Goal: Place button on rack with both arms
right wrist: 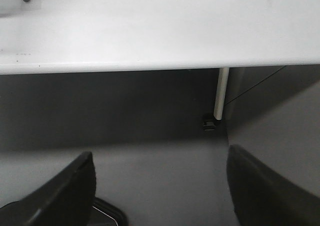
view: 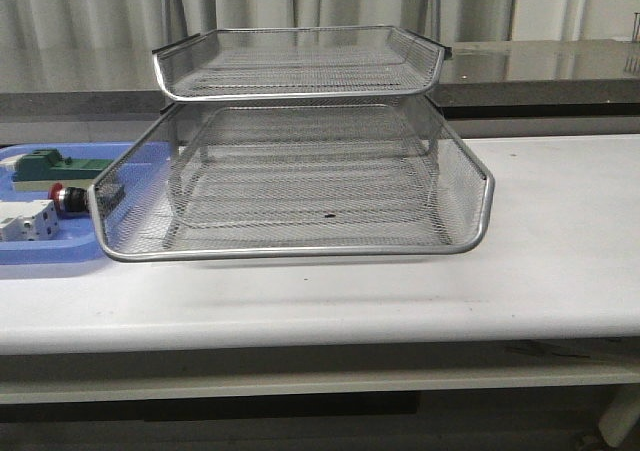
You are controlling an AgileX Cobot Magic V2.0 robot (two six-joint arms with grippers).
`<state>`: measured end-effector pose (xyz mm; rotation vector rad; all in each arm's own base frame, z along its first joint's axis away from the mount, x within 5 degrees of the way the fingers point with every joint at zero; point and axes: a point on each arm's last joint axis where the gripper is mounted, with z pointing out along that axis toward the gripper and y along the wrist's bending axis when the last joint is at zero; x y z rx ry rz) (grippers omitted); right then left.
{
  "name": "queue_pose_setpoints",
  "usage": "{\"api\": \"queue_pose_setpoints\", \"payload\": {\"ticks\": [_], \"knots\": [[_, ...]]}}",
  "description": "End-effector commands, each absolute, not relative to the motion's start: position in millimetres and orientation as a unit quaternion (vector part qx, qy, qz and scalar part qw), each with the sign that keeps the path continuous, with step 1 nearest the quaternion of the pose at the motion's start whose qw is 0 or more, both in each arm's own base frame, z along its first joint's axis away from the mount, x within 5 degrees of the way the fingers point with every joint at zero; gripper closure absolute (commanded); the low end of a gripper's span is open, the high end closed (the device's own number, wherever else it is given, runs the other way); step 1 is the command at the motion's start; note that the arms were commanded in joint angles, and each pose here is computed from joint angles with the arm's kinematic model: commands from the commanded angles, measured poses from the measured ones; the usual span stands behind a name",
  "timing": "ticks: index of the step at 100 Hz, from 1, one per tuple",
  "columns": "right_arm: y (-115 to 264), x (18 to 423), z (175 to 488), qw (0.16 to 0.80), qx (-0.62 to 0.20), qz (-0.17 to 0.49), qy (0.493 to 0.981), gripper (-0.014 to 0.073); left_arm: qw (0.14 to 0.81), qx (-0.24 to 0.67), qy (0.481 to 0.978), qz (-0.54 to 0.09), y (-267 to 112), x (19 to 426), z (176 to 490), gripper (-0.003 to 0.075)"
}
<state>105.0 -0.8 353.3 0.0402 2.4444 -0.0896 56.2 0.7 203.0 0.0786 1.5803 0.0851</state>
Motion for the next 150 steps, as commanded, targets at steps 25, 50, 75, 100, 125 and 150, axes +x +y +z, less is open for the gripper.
{"api": "queue_pose_setpoints", "payload": {"ticks": [25,50,75,100,125,150], "knots": [[-3.4,106.8,366.5,0.378,0.016,-0.046,0.924,0.0113,0.728,0.035,0.684,0.027,-0.6,55.2,200.5,0.0741],[-3.4,106.6,366.3,0.377,0.016,-0.046,0.925,0.0483,0.728,0.035,0.684,0.027,-0.6,55.2,200.5,0.0741],[-3.5,106.3,366.0,0.374,0.016,-0.047,0.926,0.0659,0.728,0.035,0.684,0.027,-0.6,55.2,200.5,0.0741],[-3.5,106.3,366.0,0.374,0.016,-0.047,0.926,0.0661,0.728,0.035,0.684,0.027,-0.6,55.2,200.5,0.0741],[-3.5,106.3,366.0,0.374,0.016,-0.047,0.926,0.0661,0.728,0.035,0.684,0.027,-0.6,55.2,200.5,0.0741],[-3.5,106.3,366.0,0.374,0.016,-0.047,0.926,0.0661,0.728,0.035,0.684,0.027,-0.6,55.2,200.5,0.0741]]}}
